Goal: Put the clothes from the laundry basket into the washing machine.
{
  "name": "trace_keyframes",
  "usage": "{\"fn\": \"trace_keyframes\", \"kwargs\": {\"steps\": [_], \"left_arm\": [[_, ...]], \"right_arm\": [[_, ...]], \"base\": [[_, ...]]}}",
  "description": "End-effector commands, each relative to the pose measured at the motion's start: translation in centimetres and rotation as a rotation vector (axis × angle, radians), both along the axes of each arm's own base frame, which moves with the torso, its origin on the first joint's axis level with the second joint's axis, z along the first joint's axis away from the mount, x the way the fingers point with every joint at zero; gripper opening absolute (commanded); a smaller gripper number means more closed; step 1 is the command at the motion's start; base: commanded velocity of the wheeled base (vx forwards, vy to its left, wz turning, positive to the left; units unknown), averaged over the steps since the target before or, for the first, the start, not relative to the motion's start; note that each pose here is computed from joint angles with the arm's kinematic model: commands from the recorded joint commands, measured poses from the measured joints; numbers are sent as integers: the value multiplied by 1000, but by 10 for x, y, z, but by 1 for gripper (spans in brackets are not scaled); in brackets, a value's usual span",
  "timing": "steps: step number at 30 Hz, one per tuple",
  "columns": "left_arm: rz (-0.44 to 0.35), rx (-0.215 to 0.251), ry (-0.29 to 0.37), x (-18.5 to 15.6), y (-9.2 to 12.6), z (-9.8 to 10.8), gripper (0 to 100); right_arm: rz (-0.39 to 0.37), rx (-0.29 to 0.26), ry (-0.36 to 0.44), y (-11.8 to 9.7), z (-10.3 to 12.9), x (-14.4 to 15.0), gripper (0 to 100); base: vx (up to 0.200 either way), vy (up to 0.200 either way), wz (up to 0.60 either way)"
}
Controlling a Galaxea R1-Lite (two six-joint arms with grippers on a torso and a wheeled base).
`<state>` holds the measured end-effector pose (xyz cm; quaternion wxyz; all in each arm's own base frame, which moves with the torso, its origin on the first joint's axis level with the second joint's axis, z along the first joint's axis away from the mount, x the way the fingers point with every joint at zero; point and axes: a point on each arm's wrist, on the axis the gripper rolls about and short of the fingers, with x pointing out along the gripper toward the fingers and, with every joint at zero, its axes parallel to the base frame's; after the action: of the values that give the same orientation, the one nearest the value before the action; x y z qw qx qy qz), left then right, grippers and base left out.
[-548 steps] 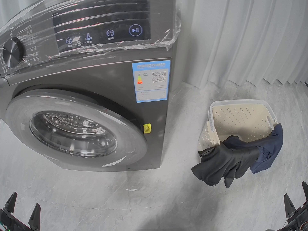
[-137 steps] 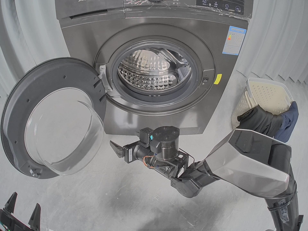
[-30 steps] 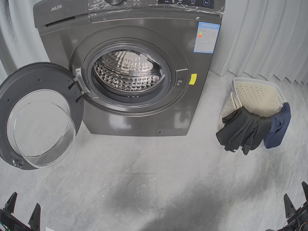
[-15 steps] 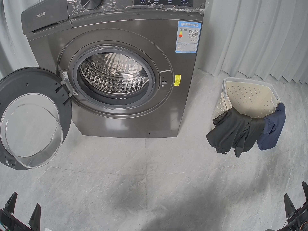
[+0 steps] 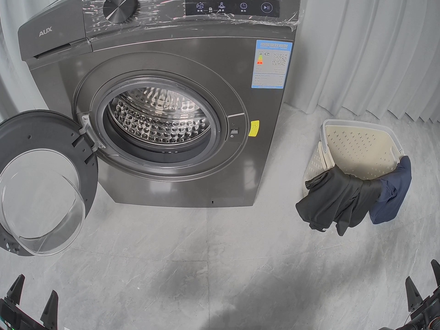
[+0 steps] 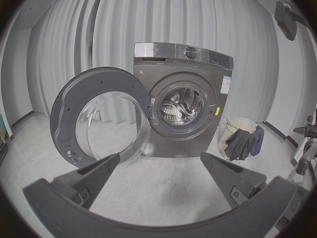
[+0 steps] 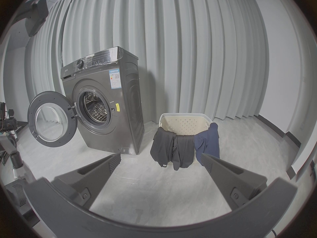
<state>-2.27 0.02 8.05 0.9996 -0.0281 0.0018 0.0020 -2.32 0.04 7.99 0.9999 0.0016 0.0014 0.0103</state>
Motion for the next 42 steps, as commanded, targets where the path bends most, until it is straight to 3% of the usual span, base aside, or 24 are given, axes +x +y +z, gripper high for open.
{"fn": "trace_keyframes", "kwargs": {"steps": [1,21,32,42], "left_arm": [[1,-1,7,1,0,-4,100],[-1,-1,7,1,0,-4,100],[1,-1,7,1,0,-4,100],[1,-1,7,1,0,-4,100]], "right_arm": [[1,0,5,0,-5,0,100],[1,0,5,0,-5,0,100],[-1,0,5,0,-5,0,100],[1,0,5,0,-5,0,100]], "base": [[0,-200,0],[0,-200,0],[0,0,0],[0,-200,0]]}}
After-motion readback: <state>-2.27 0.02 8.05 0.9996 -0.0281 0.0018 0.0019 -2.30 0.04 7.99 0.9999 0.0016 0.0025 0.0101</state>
